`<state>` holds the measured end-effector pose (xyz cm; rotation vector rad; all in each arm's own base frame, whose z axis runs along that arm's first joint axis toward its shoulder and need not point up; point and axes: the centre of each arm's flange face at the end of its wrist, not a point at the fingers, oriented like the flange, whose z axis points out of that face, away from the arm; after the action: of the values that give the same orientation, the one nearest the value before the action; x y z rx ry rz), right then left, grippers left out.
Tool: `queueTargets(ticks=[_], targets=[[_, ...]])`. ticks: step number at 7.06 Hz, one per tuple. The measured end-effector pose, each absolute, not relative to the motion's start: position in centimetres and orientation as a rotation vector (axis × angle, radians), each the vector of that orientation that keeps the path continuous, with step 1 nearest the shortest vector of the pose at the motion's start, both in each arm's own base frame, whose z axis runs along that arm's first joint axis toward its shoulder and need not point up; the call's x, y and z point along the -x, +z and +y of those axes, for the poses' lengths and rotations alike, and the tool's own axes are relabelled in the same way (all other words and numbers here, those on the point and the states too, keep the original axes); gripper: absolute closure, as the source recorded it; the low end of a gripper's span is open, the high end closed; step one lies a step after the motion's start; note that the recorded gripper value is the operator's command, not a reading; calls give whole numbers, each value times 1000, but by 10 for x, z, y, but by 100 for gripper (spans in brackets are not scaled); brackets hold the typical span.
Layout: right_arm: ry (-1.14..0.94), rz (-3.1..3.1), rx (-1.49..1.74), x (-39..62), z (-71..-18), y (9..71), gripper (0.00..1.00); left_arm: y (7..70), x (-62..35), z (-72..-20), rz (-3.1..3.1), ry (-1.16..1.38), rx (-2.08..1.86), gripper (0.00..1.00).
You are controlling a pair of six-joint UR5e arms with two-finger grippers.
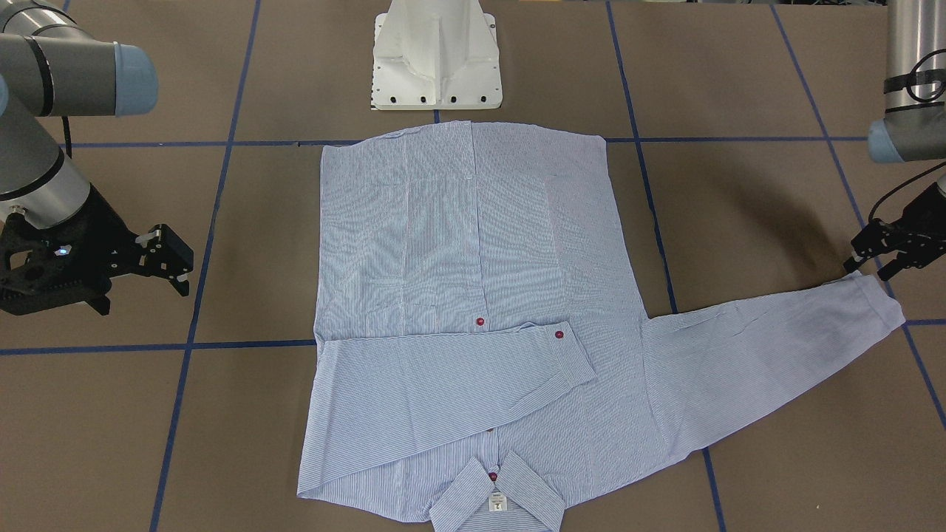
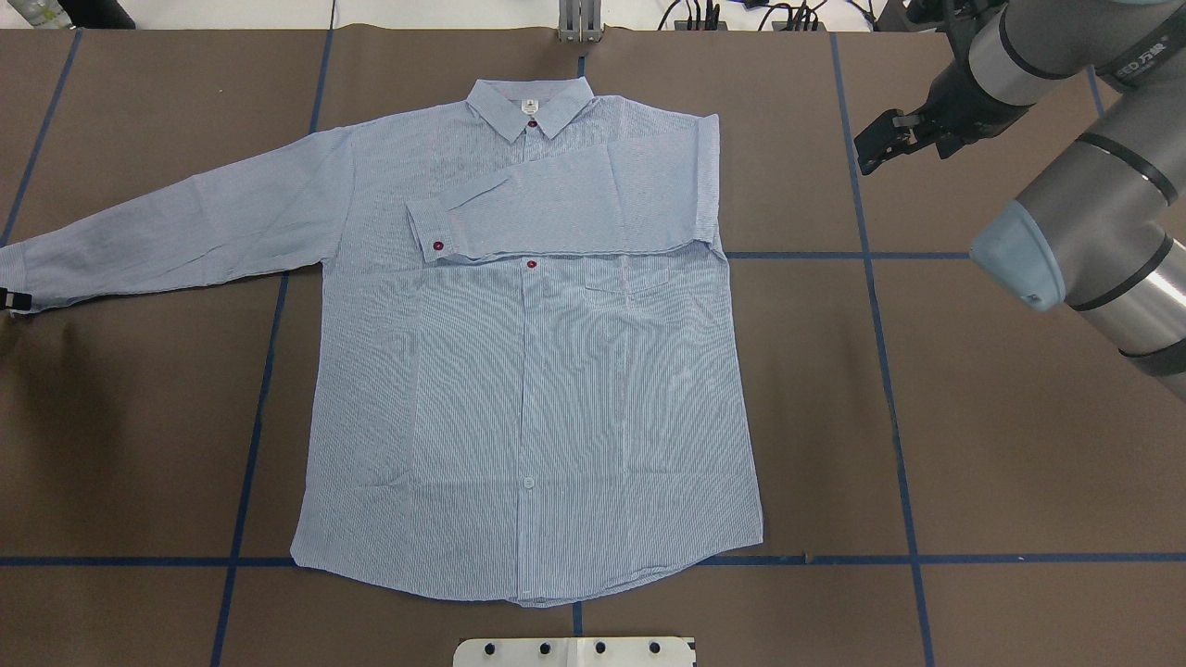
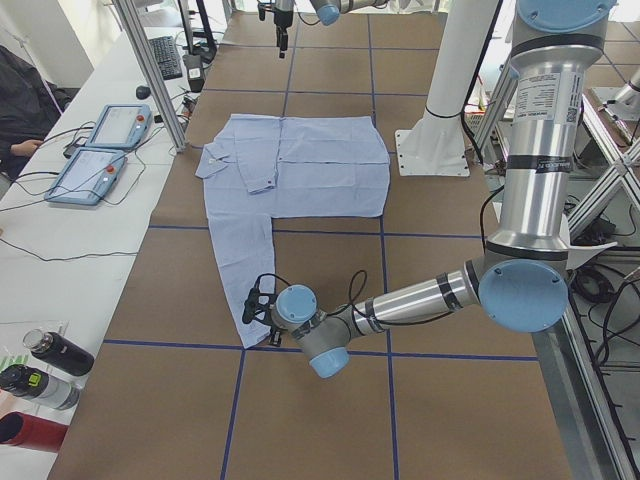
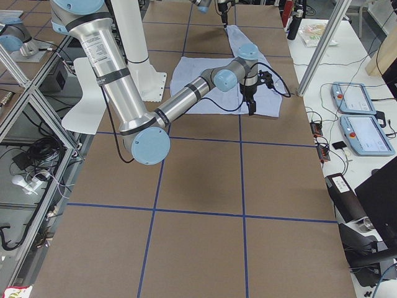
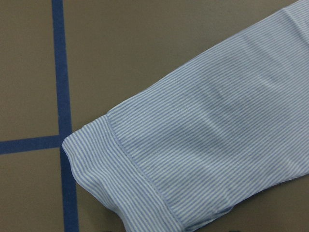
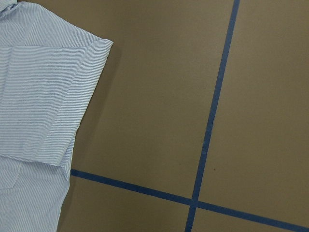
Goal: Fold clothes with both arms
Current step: 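Reach the left gripper to the cuff of the sleeve nearest it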
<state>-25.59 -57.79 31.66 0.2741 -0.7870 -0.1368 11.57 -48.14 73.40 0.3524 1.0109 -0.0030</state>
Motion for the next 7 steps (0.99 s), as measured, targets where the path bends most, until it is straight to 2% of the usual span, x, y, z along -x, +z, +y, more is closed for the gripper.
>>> queueTargets(ticks=[1, 3, 5, 6, 7], targets=[[-137, -787, -275, 256, -578, 316, 0, 734, -116, -483, 1012, -14, -348, 26], [-137, -787, -276, 256, -578, 316, 0, 733, -117, -486, 1011, -29, -343, 35], [-138, -787, -277, 256, -579, 315, 0, 737, -118, -488, 1008, -43, -330, 54], [-139, -787, -278, 256, -579, 315, 0, 737, -119, -491, 1009, -56, -321, 60], [-139, -787, -279, 256, -579, 315, 0, 736, -120, -493, 1012, -73, -312, 83]])
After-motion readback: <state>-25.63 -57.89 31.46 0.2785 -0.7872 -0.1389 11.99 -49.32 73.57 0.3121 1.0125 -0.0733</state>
